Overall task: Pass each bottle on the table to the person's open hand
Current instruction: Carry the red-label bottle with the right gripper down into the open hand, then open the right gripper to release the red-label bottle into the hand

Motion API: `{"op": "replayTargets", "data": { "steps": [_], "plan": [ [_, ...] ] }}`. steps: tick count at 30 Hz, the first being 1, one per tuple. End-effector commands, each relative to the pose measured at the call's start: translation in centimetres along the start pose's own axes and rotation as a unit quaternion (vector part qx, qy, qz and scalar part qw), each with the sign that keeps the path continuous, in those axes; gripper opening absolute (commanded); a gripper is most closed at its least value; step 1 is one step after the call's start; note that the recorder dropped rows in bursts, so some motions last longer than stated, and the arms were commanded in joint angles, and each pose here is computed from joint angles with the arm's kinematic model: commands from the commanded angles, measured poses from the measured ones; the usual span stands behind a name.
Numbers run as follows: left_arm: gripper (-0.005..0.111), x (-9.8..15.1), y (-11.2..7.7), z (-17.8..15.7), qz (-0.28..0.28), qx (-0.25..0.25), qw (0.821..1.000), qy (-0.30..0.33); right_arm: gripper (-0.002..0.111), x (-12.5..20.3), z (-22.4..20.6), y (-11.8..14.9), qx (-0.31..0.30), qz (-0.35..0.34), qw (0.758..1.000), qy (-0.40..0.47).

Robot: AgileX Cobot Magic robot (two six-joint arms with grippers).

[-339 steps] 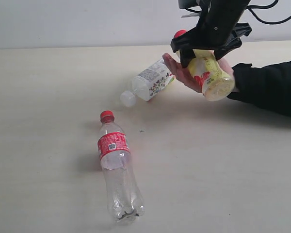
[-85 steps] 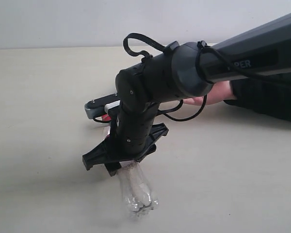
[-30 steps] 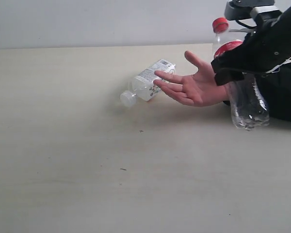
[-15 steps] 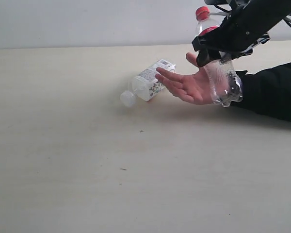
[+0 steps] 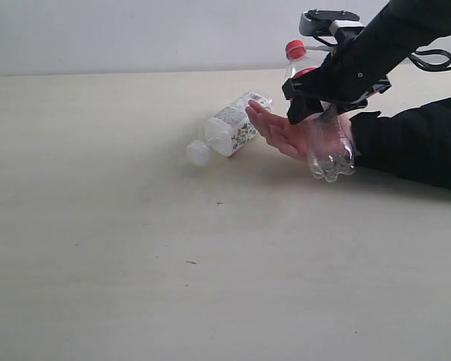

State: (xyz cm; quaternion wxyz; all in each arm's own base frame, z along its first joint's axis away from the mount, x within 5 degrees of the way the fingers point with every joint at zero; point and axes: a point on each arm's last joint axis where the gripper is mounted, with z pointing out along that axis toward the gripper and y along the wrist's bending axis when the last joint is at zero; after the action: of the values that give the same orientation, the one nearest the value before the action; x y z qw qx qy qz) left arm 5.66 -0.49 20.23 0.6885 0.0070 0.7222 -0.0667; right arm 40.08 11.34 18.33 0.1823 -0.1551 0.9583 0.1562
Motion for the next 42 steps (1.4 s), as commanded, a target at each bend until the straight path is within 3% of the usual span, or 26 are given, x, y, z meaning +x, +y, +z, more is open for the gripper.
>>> {"op": "replayTargets", "data": {
  "steps": [1,4,7,9,13,16,26,32,37,42],
  "plan": [
    [0.000,0.0,0.0,0.0,0.001,0.001,1.000,-0.003,0.000,-0.1,0.1,-0.2,-0.001,0.000,1.000,0.000],
    [0.000,0.0,0.0,0.0,0.001,0.001,1.000,-0.003,0.001,-0.1,0.1,-0.2,-0.001,-0.001,1.000,0.000],
    [0.000,0.0,0.0,0.0,0.001,0.001,1.000,-0.003,0.010,-0.1,0.1,-0.2,-0.001,-0.001,1.000,0.000],
    [0.000,0.0,0.0,0.0,0.001,0.001,1.000,-0.003,0.034,-0.1,0.1,-0.2,-0.001,-0.001,1.000,0.000],
    [0.000,0.0,0.0,0.0,0.001,0.001,1.000,-0.003,0.068,-0.1,0.1,-0.2,-0.002,0.000,1.000,-0.001],
    [0.000,0.0,0.0,0.0,0.001,0.001,1.000,-0.003,0.078,-0.2,0.1,-0.2,0.001,0.000,1.000,-0.007],
    [0.000,0.0,0.0,0.0,0.001,0.001,1.000,-0.003,0.078,-0.6,-1.0,0.1,0.003,-0.002,1.000,-0.025],
    [0.000,0.0,0.0,0.0,0.001,0.001,1.000,-0.003,0.074,-1.0,-6.5,1.8,0.000,-0.027,0.998,-0.061],
    [0.000,0.0,0.0,0.0,0.001,0.001,1.000,-0.003,0.045,0.6,-11.7,3.8,-0.018,-0.037,0.997,-0.060],
    [0.000,0.0,0.0,0.0,0.001,0.001,1.000,-0.003,0.006,5.5,-15.4,5.0,-0.010,-0.027,0.993,-0.114]
  ]
}}
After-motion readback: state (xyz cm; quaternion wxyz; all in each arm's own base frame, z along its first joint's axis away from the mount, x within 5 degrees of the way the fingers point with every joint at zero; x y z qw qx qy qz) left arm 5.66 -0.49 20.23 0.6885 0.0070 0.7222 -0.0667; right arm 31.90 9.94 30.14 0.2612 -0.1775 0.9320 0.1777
